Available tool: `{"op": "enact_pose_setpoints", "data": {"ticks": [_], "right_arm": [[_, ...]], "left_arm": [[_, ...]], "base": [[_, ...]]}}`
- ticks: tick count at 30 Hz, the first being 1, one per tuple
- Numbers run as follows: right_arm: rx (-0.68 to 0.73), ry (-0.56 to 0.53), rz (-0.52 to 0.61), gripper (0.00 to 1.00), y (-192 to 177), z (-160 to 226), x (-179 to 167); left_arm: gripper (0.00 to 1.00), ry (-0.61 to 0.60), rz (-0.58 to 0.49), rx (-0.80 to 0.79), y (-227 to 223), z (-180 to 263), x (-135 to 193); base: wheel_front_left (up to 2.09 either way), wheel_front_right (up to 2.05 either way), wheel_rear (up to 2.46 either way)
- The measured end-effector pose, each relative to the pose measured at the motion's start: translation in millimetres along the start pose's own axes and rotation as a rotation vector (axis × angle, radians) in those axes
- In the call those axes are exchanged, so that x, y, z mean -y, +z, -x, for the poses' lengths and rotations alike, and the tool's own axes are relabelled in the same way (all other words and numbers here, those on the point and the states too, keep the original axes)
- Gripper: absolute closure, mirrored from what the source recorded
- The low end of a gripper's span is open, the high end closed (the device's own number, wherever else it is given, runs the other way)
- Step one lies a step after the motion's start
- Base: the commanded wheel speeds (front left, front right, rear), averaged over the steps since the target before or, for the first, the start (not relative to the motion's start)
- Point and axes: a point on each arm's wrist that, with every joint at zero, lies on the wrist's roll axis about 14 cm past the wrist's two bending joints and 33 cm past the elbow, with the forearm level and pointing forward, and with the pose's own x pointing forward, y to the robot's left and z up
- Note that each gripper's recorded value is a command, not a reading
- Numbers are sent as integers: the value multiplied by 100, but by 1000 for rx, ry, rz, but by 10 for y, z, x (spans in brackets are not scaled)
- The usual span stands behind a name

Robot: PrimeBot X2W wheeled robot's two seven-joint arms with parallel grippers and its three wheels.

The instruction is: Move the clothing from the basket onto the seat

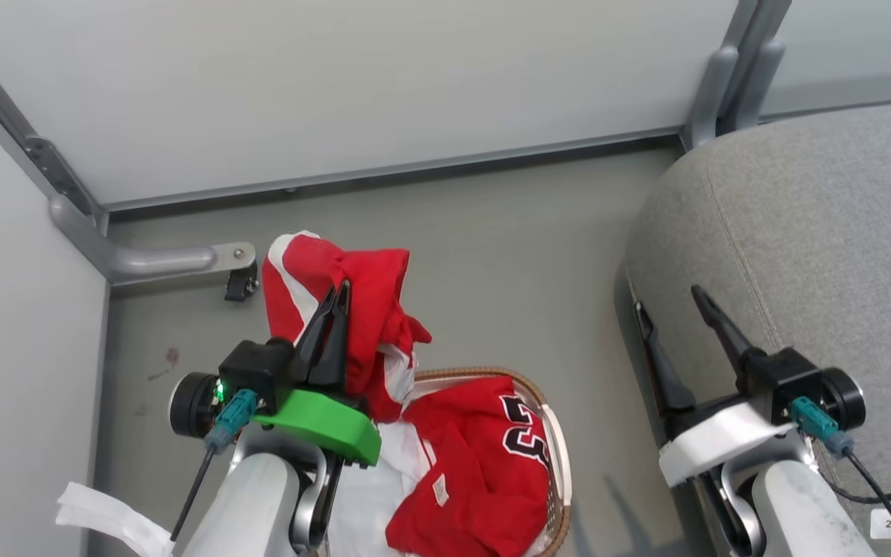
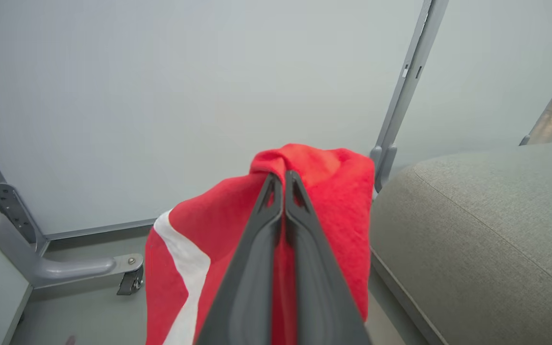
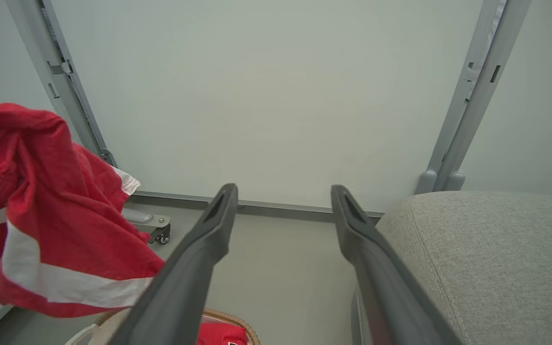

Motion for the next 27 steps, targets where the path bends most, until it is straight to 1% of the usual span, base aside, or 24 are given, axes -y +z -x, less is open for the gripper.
{"op": "enact_pose_setpoints", "data": {"ticks": [6,11,15,19,21,24,27], "right_arm": [[-5,25,-9,0,2,97,-124],[-23,50,-15,0,-50,152,-225],[-50,93,-22,0,-136,193,-376],[-91,200,-16,0,-261,239,-691],[-120,295,-10,0,-348,284,-962],[-143,402,-3,0,-413,289,-1260],[-148,472,11,0,-428,237,-1450]], "left_arm": [[100,-32,-22,151,544,-55,119],[100,-53,-30,219,800,-90,199],[100,-75,-31,233,852,-99,286],[100,-89,-25,231,844,-94,346],[100,-96,-21,233,851,-91,368],[100,-111,-21,232,853,-88,410],[100,-122,-26,228,847,-82,438]], "base": [[0,0,0],[0,0,0],[0,0,0],[0,0,0],[0,0,0],[0,0,0],[0,0,0]]}}
